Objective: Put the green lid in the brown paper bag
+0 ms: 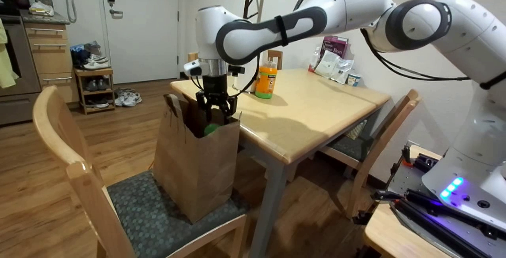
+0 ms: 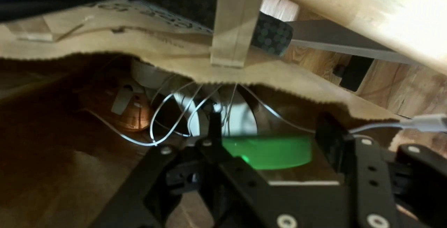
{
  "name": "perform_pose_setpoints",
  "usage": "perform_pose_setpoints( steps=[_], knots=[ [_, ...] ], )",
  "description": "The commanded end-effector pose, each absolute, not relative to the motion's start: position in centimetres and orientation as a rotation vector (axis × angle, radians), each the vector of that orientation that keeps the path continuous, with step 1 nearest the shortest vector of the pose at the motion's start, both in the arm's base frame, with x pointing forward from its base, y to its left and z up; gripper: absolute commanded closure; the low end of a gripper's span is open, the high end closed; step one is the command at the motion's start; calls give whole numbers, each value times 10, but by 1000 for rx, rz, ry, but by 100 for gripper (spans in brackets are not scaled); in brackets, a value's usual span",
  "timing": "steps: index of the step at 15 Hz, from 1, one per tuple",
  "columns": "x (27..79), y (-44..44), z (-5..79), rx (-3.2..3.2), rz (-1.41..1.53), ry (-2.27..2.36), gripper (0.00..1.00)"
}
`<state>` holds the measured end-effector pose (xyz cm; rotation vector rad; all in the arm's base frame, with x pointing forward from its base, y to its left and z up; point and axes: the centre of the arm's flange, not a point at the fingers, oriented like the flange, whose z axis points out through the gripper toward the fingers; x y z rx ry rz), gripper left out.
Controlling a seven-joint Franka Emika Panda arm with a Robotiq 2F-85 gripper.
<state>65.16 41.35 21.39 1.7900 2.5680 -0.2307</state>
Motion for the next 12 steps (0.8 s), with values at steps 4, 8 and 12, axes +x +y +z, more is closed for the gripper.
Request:
perform_pose_setpoints(
  steps=[4, 8, 12],
  knots=[
    [668, 418, 188, 1865, -252, 2598, 7],
    [673, 418, 198, 1871, -251, 2552, 0],
    [680, 436, 251, 1859, -174, 2486, 0]
  ],
)
